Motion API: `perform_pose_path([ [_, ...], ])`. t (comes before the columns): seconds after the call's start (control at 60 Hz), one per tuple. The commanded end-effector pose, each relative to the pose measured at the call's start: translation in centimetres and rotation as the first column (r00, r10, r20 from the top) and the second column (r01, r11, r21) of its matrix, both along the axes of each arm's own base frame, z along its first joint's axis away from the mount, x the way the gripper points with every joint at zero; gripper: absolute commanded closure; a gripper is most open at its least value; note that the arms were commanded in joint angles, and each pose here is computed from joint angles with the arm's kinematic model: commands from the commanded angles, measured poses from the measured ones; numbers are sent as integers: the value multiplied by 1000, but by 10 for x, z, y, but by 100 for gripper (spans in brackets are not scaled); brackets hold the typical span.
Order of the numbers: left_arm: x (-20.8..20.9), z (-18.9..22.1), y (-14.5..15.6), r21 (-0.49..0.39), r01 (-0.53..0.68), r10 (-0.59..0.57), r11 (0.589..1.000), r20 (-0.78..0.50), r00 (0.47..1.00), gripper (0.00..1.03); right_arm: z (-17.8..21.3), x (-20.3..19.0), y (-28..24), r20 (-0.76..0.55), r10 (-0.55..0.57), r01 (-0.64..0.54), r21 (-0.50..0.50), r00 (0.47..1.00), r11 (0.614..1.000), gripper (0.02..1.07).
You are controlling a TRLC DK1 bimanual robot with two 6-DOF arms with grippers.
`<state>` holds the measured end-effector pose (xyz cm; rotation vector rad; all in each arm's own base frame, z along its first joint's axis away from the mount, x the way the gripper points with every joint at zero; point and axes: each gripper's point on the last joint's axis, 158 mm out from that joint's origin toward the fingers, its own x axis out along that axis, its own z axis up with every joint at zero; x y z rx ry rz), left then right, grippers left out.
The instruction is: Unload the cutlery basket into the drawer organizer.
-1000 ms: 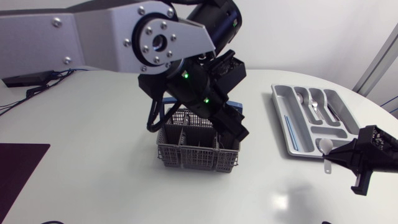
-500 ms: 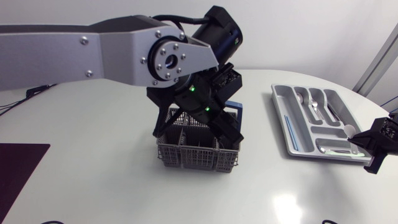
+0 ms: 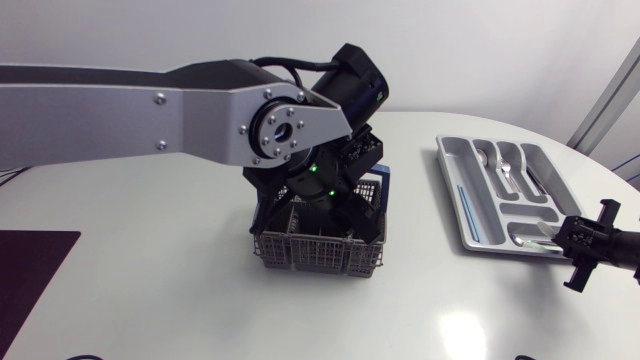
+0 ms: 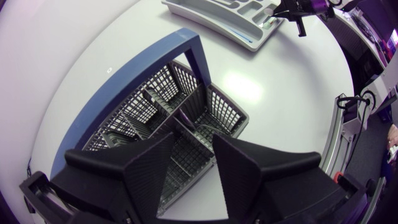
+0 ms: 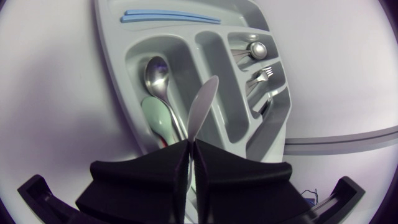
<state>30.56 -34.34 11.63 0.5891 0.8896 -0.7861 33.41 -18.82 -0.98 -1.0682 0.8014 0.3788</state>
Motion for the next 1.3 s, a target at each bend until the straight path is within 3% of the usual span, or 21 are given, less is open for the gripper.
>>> perform_pose_path([
  [0.0,-4,-18,1,29,-16,17,999,-26,1000,57,-20,-9,14,-39,36,-36,-13,999,999,99],
  [0.033,-4,-19,1,32,-16,17,999,-28,999,57,-21,-10,15,-42,37,-37,-13,998,999,92],
  [0.117,-4,-23,0,55,-17,18,998,-13,1000,59,-21,-11,15,-46,24,-24,-5,999,1000,52],
  [0.233,-2,-26,-2,74,-25,24,997,13,1000,59,-12,-9,11,-23,-15,15,18,1000,1000,29],
  [0.283,0,-29,-3,94,-31,28,995,34,999,61,-5,-10,11,-21,-29,30,57,999,998,9],
  [0.3,1,-31,-4,100,-32,28,994,41,999,61,-3,-11,12,-22,-32,33,65,999,997,6],
  [0.633,15,-45,-11,139,-106,93,985,94,991,73,12,-23,27,-13,-102,102,215,995,971,7],
  [0.8,22,-40,-17,105,-148,135,983,124,983,79,8,-34,41,-25,-106,109,242,994,964,7],
  [1.283,34,-57,-23,106,-210,192,972,162,968,80,7,-40,61,-24,-94,97,277,995,956,7],
])
